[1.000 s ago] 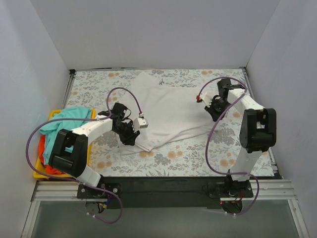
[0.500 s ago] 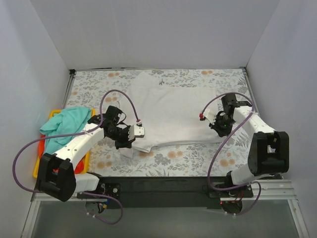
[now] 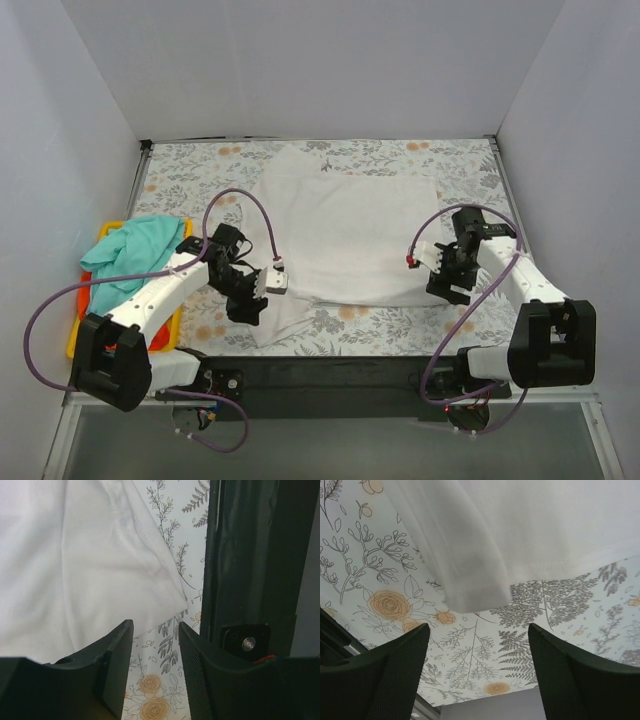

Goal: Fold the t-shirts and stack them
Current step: Flatten the tshirt out

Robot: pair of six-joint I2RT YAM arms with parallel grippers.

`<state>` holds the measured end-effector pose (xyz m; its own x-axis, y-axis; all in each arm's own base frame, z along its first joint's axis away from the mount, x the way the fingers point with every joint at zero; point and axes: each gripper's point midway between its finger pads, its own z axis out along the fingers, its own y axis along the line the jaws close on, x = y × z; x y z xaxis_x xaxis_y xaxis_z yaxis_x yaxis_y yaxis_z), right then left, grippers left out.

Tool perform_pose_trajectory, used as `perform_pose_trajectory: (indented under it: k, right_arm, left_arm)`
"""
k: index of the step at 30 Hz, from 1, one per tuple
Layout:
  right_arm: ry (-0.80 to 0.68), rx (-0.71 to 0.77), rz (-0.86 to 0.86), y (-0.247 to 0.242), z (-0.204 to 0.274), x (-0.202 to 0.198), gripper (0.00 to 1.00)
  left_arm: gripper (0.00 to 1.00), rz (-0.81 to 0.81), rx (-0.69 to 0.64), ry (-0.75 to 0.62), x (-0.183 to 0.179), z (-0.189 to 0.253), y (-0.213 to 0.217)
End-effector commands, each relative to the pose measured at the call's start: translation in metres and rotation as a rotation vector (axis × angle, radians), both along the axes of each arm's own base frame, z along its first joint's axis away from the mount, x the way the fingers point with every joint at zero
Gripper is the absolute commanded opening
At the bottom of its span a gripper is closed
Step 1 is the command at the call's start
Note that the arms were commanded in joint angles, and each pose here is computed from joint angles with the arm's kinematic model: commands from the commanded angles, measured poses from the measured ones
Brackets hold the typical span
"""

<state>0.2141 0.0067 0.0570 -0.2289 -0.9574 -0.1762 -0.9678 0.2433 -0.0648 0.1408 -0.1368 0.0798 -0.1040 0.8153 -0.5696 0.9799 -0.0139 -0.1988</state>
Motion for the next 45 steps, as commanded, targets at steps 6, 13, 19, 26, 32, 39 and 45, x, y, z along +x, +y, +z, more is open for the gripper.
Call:
perform_pose_trajectory:
  k: [6,13,19,26,32,39,45]
  right_arm:
    - [0.033,0.141,-0.142,0.028,0.026,0.027,0.50]
    - [0.151,0.108,-0.227,0.026,-0.001,0.023,0.43]
    - [0.191,0.017,-0.253,0.012,-0.032,0.014,0.42]
    - [0.174,-0.009,-0.253,0.007,-0.036,0.010,0.42]
    - [0.212,-0.042,-0.198,0.000,-0.042,-0.032,0.42]
    - [0.177,0.072,-0.193,0.020,-0.012,-0.023,0.43]
    - [-0.031,0.340,-0.236,0.066,0.079,0.089,0.58]
  left_arm:
    - [0.34,0.321,-0.004,-0.077,0.069,0.005,-0.022]
    - [0.29,0.604,0.217,-0.104,0.141,-0.025,-0.005]
    - [0.29,0.606,0.333,-0.076,0.132,-0.054,0.013]
    - [0.27,0.491,0.518,0.003,0.056,-0.087,0.061]
    - [0.28,0.467,0.492,0.064,0.016,-0.074,0.066]
    - [0.32,0.509,0.252,0.039,0.055,-0.014,0.017]
    - [0.40,0.722,-0.036,-0.078,0.190,0.072,-0.019]
